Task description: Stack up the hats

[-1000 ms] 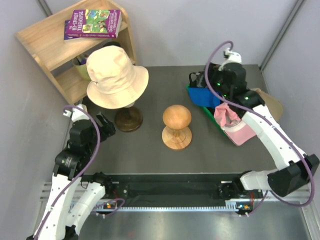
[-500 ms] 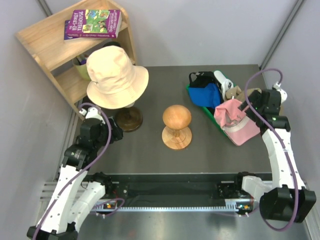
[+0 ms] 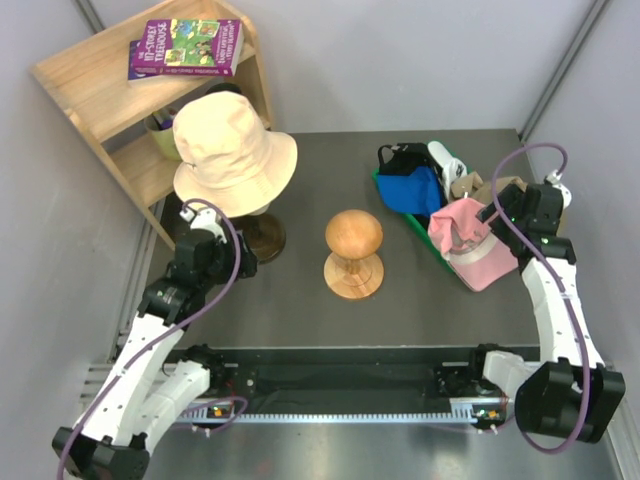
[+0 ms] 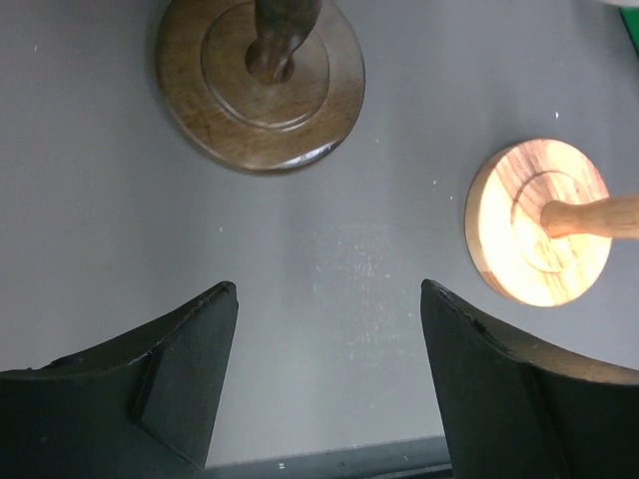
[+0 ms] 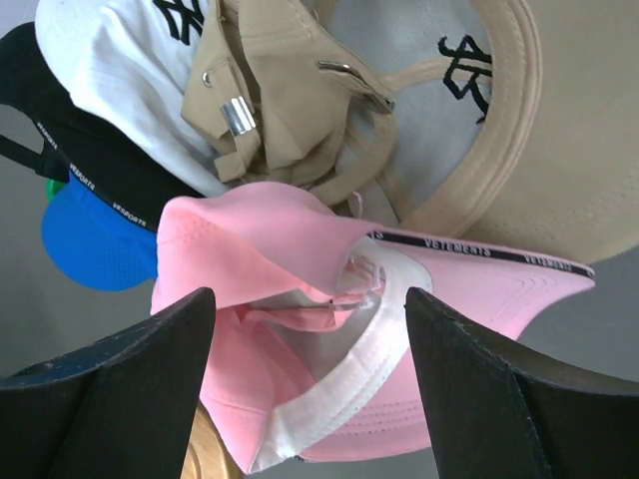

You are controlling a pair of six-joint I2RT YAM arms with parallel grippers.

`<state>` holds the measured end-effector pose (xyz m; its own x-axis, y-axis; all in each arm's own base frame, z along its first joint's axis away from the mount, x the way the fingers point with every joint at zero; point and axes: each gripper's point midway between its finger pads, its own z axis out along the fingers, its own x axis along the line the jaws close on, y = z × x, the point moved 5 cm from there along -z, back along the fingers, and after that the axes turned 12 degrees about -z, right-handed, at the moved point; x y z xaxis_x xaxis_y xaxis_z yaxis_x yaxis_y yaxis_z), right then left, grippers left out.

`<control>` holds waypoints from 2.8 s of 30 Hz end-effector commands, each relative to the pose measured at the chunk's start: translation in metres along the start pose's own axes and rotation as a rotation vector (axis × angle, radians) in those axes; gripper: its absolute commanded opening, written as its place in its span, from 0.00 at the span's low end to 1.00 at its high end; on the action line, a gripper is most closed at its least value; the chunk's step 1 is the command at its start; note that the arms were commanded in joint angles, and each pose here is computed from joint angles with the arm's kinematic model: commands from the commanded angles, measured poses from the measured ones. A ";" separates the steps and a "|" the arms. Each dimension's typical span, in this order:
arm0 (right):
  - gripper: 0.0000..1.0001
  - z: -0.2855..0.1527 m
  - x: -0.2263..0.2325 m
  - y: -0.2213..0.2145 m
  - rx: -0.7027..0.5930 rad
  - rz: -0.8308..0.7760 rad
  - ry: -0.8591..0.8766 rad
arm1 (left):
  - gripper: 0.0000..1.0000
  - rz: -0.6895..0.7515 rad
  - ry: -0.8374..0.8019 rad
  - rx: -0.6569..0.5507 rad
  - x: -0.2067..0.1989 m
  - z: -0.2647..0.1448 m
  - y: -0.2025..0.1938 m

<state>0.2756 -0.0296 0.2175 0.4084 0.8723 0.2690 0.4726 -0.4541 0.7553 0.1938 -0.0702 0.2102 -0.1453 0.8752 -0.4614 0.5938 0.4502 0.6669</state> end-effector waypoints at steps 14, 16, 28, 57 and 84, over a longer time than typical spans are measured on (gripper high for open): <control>0.31 0.027 0.025 0.028 -0.084 0.007 0.163 | 0.78 0.242 -0.118 0.000 -0.065 0.032 -0.029; 0.13 0.026 0.027 0.030 -0.083 -0.016 0.176 | 0.78 0.281 -0.142 0.009 -0.078 0.032 -0.032; 0.00 -0.036 0.032 0.065 -0.220 -0.124 0.202 | 0.80 0.378 -0.309 -0.063 -0.167 0.010 -0.021; 0.00 -0.147 0.211 0.105 -0.370 0.023 0.708 | 0.83 0.430 -0.633 -0.328 -0.378 0.017 0.041; 0.00 -0.168 0.247 0.108 -0.274 0.071 0.859 | 0.80 0.203 -0.767 -0.242 -0.385 0.058 0.047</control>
<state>0.3065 0.1616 0.4214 -0.2382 0.7805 0.5779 0.2902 -0.5107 0.8093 0.3109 -0.3943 0.3648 0.5888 0.6388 -0.4951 0.3917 0.3103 0.8662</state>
